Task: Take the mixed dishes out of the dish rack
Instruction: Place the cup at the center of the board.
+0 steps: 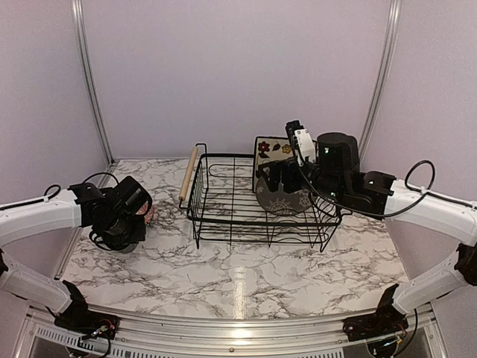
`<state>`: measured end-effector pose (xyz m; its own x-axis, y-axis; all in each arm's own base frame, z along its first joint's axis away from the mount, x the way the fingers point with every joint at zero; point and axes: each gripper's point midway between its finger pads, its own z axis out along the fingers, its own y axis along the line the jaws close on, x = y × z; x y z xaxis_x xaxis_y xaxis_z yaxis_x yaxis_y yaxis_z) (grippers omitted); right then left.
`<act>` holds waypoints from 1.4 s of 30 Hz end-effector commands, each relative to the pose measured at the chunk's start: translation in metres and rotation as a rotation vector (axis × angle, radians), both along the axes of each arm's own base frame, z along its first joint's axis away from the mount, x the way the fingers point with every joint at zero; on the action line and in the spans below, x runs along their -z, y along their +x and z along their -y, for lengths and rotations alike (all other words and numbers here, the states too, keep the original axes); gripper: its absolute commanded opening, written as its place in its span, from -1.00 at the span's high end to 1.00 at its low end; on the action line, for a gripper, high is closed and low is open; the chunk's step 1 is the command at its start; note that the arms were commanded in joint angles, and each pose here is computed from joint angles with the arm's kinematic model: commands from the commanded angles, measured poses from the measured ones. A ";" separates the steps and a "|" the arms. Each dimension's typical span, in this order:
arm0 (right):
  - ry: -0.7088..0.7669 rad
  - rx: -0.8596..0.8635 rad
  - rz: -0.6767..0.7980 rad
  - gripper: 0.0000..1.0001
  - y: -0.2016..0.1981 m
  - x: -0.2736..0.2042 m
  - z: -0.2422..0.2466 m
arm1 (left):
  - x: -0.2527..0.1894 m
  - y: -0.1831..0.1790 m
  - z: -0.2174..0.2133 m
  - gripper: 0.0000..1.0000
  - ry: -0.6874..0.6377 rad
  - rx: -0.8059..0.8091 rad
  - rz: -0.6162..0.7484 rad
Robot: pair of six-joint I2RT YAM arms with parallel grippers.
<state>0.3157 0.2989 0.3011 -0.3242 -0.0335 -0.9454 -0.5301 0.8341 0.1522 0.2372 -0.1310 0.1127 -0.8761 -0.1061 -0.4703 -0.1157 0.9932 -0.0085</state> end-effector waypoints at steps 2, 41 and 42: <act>-0.027 0.048 0.021 -0.97 -0.001 -0.010 0.018 | 0.016 0.020 0.002 1.00 -0.006 0.001 0.001; -0.163 0.193 -0.049 -0.97 0.023 0.023 0.073 | 0.033 0.009 0.003 0.01 -0.050 0.000 -0.043; -0.162 0.188 -0.050 -0.97 0.024 0.022 0.072 | 0.032 0.008 0.003 -0.01 -0.056 0.001 -0.046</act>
<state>0.3342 0.2298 0.2778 -0.3694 -0.0985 -0.9240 -0.3713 0.9272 0.0496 0.2518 -0.1357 0.0765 -0.8892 -0.1273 -0.4394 -0.1187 0.9918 -0.0471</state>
